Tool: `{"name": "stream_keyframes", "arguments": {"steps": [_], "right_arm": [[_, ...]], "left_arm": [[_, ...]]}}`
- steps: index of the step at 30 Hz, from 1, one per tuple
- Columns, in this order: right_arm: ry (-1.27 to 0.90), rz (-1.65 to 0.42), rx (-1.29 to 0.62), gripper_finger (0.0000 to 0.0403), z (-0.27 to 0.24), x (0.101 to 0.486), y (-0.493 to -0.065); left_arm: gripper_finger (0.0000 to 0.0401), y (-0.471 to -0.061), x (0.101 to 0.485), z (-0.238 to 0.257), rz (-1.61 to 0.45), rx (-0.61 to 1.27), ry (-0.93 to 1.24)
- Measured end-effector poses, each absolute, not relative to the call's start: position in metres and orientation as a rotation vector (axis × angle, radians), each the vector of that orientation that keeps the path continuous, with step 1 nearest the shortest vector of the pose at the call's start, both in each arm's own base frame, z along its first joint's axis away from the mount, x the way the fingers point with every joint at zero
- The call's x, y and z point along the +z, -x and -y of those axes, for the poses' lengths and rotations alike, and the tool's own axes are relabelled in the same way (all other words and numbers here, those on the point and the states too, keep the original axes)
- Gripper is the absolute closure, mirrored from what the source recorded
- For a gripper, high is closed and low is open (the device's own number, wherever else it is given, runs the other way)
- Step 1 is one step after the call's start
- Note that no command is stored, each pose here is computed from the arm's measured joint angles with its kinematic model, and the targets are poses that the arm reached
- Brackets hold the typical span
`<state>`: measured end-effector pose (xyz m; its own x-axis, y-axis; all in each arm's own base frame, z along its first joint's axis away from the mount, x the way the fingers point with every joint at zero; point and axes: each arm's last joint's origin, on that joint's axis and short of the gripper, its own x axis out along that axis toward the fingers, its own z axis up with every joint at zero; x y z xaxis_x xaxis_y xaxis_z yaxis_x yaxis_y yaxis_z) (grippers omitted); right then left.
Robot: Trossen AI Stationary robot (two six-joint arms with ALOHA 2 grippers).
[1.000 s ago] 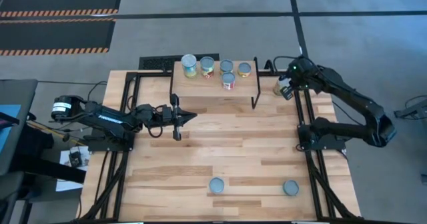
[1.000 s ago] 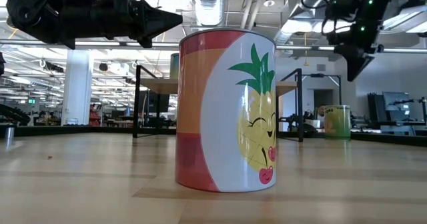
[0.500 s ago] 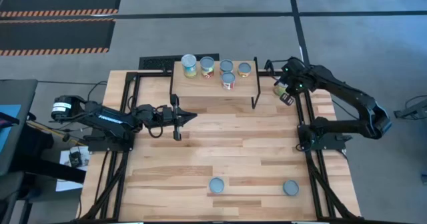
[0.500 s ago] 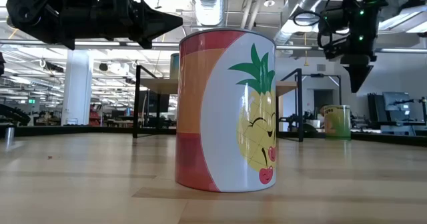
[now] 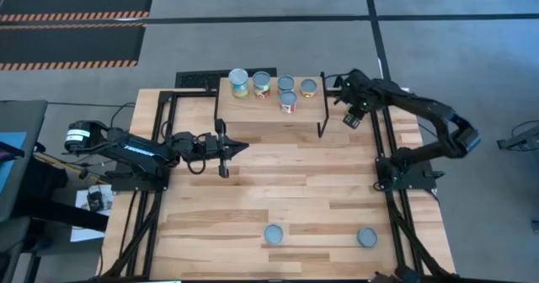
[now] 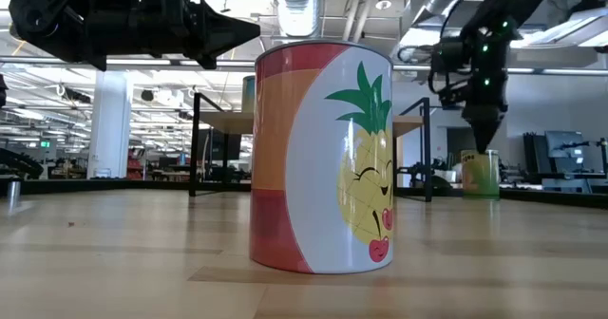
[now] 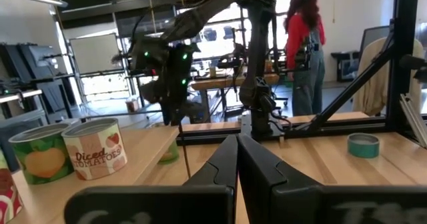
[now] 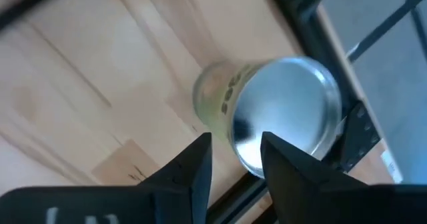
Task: Pick and place cans onto a shelf
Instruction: Put the canned oranges on the shelf aligned with the canned carrots
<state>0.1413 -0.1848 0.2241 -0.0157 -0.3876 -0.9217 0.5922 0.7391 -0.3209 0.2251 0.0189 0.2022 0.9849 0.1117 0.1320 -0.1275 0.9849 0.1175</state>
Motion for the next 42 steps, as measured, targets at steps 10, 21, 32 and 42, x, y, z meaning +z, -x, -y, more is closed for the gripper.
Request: {"name": "stream_keyframes", "arguments": {"steps": [10, 21, 32, 42], "right_arm": [[-0.176, -1.459, -0.847, 0.0283, 0.203, 0.206, -0.143], [-0.199, -1.426, -0.823, 0.0388, 0.188, 0.229, -0.133], [-0.416, -1.392, -0.646, 0.0398, 0.126, 0.277, -0.144], [-0.407, -1.304, -0.452, 0.0398, 0.015, 0.288, -0.181]], "left_arm": [[0.0400, -0.225, 0.201, -0.019, 0.116, 0.121, -0.139], [0.0400, -0.225, 0.201, -0.019, 0.116, 0.122, -0.141], [0.0400, -0.225, 0.201, -0.019, 0.116, 0.122, -0.141], [0.0400, -0.225, 0.201, -0.019, 0.116, 0.121, -0.140]]}}
